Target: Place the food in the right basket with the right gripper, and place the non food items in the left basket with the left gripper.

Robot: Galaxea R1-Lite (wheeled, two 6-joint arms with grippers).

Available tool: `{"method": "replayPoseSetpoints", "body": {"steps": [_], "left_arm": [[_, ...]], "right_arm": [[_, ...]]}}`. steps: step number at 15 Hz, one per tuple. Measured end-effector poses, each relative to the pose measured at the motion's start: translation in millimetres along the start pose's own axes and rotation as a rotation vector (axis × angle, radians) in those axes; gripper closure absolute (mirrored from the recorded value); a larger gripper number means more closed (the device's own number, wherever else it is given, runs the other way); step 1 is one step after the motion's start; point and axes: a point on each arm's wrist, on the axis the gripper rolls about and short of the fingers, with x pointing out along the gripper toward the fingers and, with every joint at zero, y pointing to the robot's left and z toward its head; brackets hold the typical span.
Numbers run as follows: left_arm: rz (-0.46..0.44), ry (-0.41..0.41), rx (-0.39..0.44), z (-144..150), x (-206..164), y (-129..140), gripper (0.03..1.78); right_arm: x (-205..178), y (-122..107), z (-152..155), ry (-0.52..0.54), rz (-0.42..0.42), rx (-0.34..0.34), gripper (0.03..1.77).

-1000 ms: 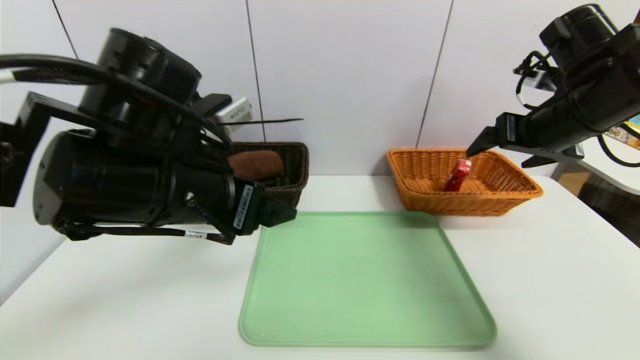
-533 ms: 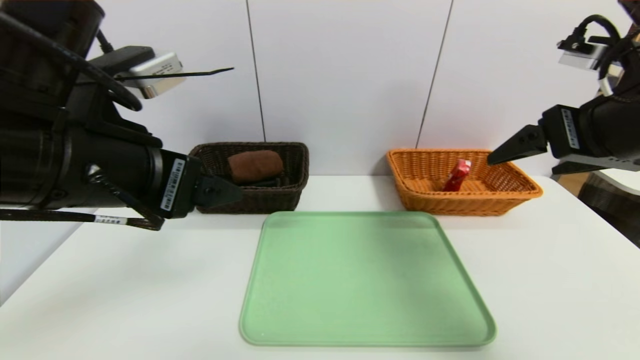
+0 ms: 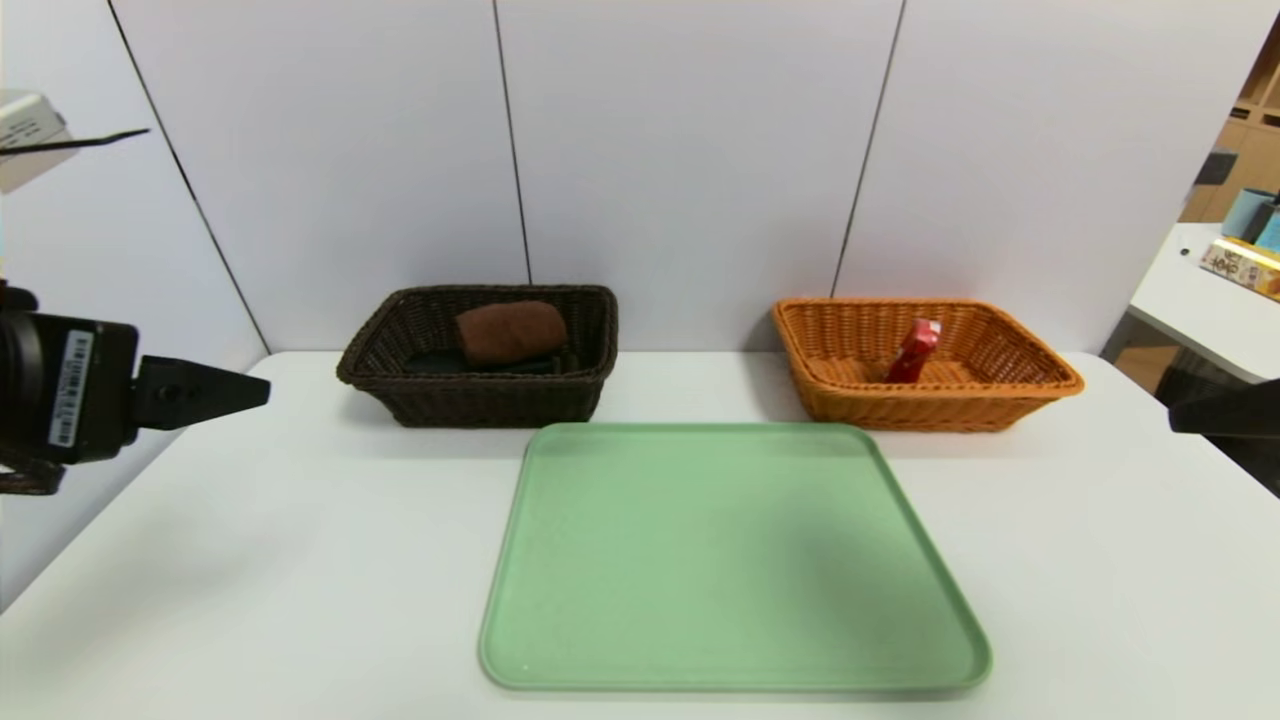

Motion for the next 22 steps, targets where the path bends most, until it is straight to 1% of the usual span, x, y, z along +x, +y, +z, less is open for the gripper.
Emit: {"method": "replayPoseSetpoints", "body": {"steps": [5, 10, 12, 14, 15, 18, 20, 22], "left_arm": [[0.12, -0.012, -0.061, -36.9, -21.9, 29.2, 0.12], [0.155, -0.018, -0.04, -84.5, -38.4, 40.4, 0.12], [0.153, -0.029, -0.008, -100.8, -39.7, 41.9, 0.12], [0.137, -0.057, 0.011, -114.8, -39.0, 42.5, 0.12], [0.115, -0.08, 0.019, -121.6, -38.6, 42.5, 0.12], [0.093, -0.114, 0.008, -139.5, -39.8, 43.5, 0.12], [0.011, -0.131, 0.007, -147.1, -41.6, 42.5, 0.12], [-0.077, -0.15, 0.017, -150.5, -45.1, 41.1, 0.12]], "right_arm": [[-31.4, -14.8, -39.6, -0.062, 0.014, 0.006, 0.11], [-46.0, -26.0, -71.9, -0.103, 0.01, 0.017, 0.11], [-49.0, -28.5, -80.1, -0.112, 0.011, 0.017, 0.11], [-52.4, -30.5, -86.8, -0.123, 0.016, 0.022, 0.11], [-53.4, -31.5, -90.4, -0.127, 0.015, 0.025, 0.11], [-54.8, -34.3, -103.6, -0.126, 0.028, 0.042, 0.11], [-56.8, -34.7, -112.6, -0.126, 0.066, 0.053, 0.11], [-59.0, -34.7, -117.0, -0.145, 0.071, 0.047, 0.11]]}}
